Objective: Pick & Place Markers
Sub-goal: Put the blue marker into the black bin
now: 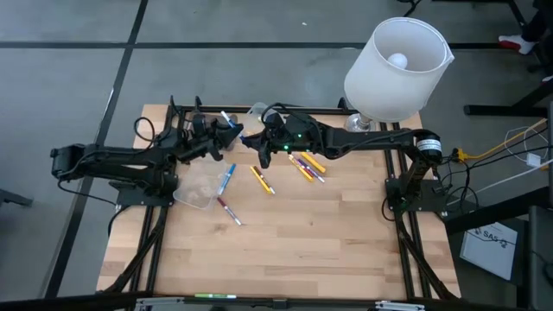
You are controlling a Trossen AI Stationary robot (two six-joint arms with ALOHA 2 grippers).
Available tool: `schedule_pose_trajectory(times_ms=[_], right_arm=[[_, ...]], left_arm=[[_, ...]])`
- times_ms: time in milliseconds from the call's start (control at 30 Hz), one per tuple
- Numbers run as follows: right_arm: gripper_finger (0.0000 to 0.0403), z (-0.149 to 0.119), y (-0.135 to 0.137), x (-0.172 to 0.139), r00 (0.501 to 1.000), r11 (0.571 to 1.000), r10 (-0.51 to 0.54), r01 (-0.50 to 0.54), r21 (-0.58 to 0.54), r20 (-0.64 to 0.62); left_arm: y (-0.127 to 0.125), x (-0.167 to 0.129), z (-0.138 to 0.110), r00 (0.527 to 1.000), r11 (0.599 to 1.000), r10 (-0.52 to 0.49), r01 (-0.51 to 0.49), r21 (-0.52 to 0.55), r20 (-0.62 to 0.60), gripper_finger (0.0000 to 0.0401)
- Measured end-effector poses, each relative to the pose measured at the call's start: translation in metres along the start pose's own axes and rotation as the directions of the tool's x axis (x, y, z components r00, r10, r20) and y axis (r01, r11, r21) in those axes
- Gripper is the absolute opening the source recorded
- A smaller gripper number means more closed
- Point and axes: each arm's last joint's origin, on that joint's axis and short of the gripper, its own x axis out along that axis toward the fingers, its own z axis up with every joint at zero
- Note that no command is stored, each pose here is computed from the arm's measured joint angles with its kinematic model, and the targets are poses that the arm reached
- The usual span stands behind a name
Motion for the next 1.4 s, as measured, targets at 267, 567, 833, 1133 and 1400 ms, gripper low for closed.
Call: schedule_pose_trajectory(times_ms=[267, 567, 833, 1133, 1400], right_arm=[[0.0039, 0.002, -0.005, 0.000, 1.000, 0.999, -0.009, 0.009, -0.047, 0.004], [0.0073, -0.001, -0.011, 0.000, 0.996, 0.991, -0.089, 0.087, -0.100, -0.017], [0.0177, -0.005, -0.024, -0.001, 0.984, 0.989, -0.147, 0.146, -0.020, -0.099], [0.0233, -0.013, -0.028, -0.003, 0.965, 0.982, -0.186, 0.184, -0.031, -0.182], [0.0222, -0.018, -0.030, -0.005, 0.950, 0.979, -0.206, 0.203, -0.035, -0.235]], left_arm=[[0.005, 0.001, 0.003, 1.000, 1.000, -0.007, 0.007, 0.002, -0.006, 0.0028], [0.015, 0.002, 0.007, 0.999, 0.999, 0.000, 0.001, 0.039, -0.037, 0.0028], [0.022, 0.002, 0.008, 0.998, 0.998, 0.025, -0.021, 0.064, -0.053, 0.0028], [0.034, 0.001, 0.005, 0.987, 0.986, 0.116, -0.101, 0.134, -0.112, 0.0028], [0.041, 0.001, 0.003, 0.965, 0.963, 0.207, -0.172, 0.208, -0.161, 0.0028]])
